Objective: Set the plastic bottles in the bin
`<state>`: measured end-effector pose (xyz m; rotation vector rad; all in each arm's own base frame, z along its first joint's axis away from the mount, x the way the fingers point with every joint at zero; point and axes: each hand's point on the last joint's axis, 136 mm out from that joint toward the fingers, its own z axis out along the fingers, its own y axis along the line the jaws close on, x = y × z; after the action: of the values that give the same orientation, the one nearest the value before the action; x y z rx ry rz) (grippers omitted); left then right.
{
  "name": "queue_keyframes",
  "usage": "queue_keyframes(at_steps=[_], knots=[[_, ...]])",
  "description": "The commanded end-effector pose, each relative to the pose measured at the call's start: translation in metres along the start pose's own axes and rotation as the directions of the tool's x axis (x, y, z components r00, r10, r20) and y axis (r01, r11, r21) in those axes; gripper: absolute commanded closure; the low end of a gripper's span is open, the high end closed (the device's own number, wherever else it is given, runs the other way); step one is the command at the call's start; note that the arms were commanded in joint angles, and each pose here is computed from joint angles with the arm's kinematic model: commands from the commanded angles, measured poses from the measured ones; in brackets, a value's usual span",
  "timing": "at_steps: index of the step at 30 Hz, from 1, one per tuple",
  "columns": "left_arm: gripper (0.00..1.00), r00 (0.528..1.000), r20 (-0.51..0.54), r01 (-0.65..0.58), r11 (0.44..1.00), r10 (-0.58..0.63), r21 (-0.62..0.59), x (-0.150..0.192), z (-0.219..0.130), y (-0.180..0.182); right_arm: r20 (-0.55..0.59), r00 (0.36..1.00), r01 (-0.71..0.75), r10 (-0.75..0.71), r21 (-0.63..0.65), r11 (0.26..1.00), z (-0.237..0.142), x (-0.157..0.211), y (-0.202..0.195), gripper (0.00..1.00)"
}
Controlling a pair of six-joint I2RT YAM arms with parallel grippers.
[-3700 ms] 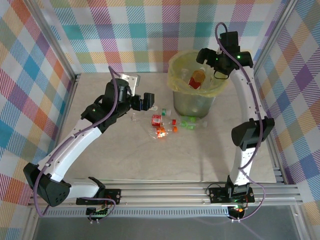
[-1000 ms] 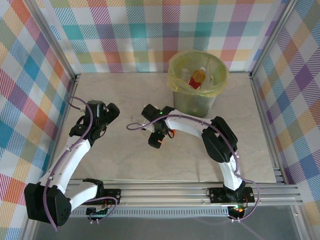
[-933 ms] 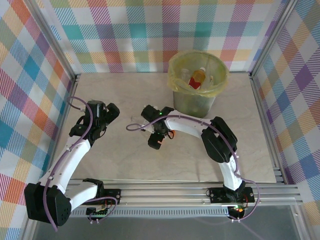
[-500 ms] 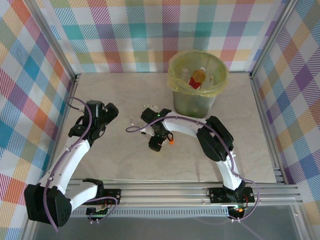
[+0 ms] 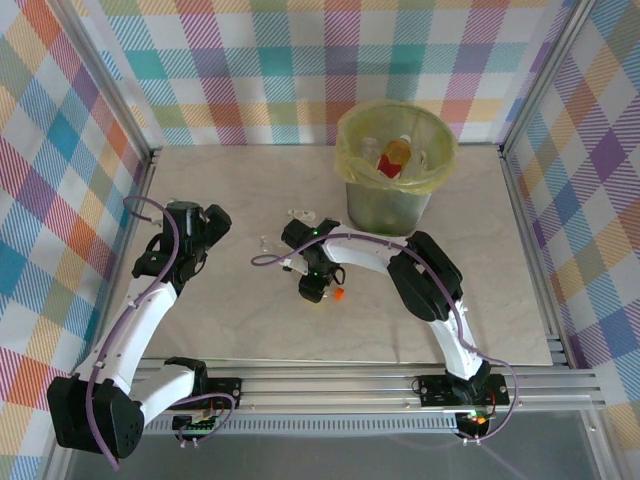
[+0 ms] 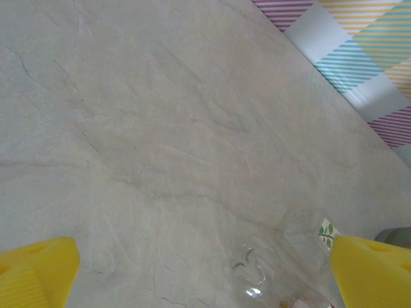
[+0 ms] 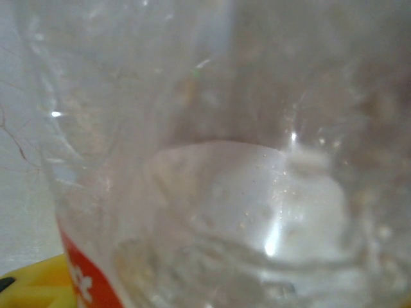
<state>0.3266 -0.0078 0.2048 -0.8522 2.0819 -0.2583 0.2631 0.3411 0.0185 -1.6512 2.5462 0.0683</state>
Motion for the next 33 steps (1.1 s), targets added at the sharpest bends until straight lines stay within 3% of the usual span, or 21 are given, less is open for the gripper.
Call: queue_keyframes(at_steps=[1,10,20,26,33], knots=[[0.0,1.0,0.011,-0.004,0.999,0.004,-0.043,0.0,-0.003,0.014,0.003,1.0,-0.003,0.004,-0.034,0.999,-0.005,0.002,0.013,0.44],[0.0,1.0,0.019,0.0,0.999,0.001,-0.039,-0.003,-0.006,0.014,0.099,0.994,-0.045,0.05,-0.044,0.998,-0.055,0.001,0.022,0.54],[0.0,1.0,0.01,-0.003,1.0,0.003,-0.025,-0.003,-0.006,0.011,0.306,0.941,-0.177,0.145,0.079,0.981,-0.176,-0.005,-0.008,0.59],[0.0,1.0,-0.005,-0.002,1.0,0.002,-0.01,0.0,-0.004,0.007,0.499,0.829,-0.365,0.252,0.14,0.921,-0.274,-0.01,-0.061,0.56],[0.0,1.0,-0.031,0.002,1.0,-0.001,0.021,0.005,-0.001,0.002,0.686,0.633,-0.594,0.359,0.132,0.794,-0.358,-0.001,-0.14,0.57]])
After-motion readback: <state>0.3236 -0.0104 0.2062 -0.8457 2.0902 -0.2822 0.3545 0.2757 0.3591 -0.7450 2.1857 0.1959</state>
